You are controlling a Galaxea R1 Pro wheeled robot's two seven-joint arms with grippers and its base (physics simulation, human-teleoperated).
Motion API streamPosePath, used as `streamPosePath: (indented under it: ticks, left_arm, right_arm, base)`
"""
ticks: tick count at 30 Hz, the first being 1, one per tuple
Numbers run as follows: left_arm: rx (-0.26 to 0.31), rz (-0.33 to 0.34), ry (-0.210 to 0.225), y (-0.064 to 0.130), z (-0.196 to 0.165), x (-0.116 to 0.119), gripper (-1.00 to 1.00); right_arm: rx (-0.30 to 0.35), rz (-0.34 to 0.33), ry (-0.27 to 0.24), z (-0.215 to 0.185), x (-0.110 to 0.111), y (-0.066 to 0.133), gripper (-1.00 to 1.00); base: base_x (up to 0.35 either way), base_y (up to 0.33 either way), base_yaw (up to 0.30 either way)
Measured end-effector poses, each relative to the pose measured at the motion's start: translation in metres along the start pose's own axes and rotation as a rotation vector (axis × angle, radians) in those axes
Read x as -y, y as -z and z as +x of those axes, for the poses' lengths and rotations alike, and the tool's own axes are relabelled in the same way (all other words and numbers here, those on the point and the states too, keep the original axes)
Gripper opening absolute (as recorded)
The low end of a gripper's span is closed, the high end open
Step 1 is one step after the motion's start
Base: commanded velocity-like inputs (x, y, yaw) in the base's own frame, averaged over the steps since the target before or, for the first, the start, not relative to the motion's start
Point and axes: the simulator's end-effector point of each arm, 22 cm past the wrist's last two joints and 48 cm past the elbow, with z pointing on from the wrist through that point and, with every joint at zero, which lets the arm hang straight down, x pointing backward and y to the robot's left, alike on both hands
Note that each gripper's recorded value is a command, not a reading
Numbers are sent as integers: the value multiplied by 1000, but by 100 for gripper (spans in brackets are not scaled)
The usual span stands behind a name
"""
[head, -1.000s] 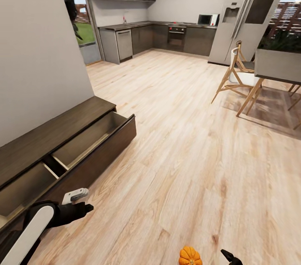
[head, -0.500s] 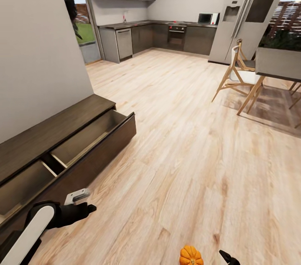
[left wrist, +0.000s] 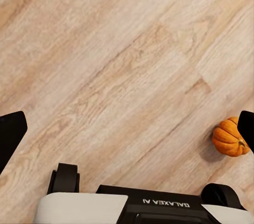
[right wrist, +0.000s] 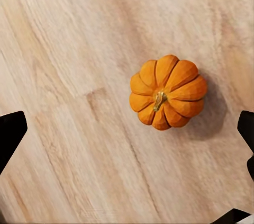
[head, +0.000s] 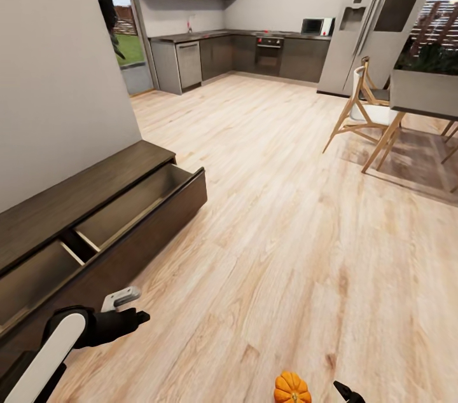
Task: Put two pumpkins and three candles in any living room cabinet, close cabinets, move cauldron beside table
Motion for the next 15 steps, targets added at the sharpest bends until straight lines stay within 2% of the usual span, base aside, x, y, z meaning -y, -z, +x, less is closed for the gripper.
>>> streamPosePath:
  ticks: [3,8,10,12,15]
  left_arm:
    - [-2,7,2,-6,3,2,100]
    - [-9,23,3,-17,10,8,100]
    - [-10,40,4,-20,12,10,100]
    - [-19,111,15,-22,14,22,100]
    - [-32,266,45,-18,14,45,100]
  right_arm:
    - [3,0,2,1,3,-5,100]
    - [64,-4,37,-11,7,-13,100]
    - [70,-4,40,-11,9,-16,100]
    - [73,-4,42,-11,12,-19,100]
    - [74,-5,43,-10,15,-24,100]
  base:
    - [0,0,0]
    - [0,0,0]
    - [0,0,0]
    - [0,0,0]
    - [0,0,0]
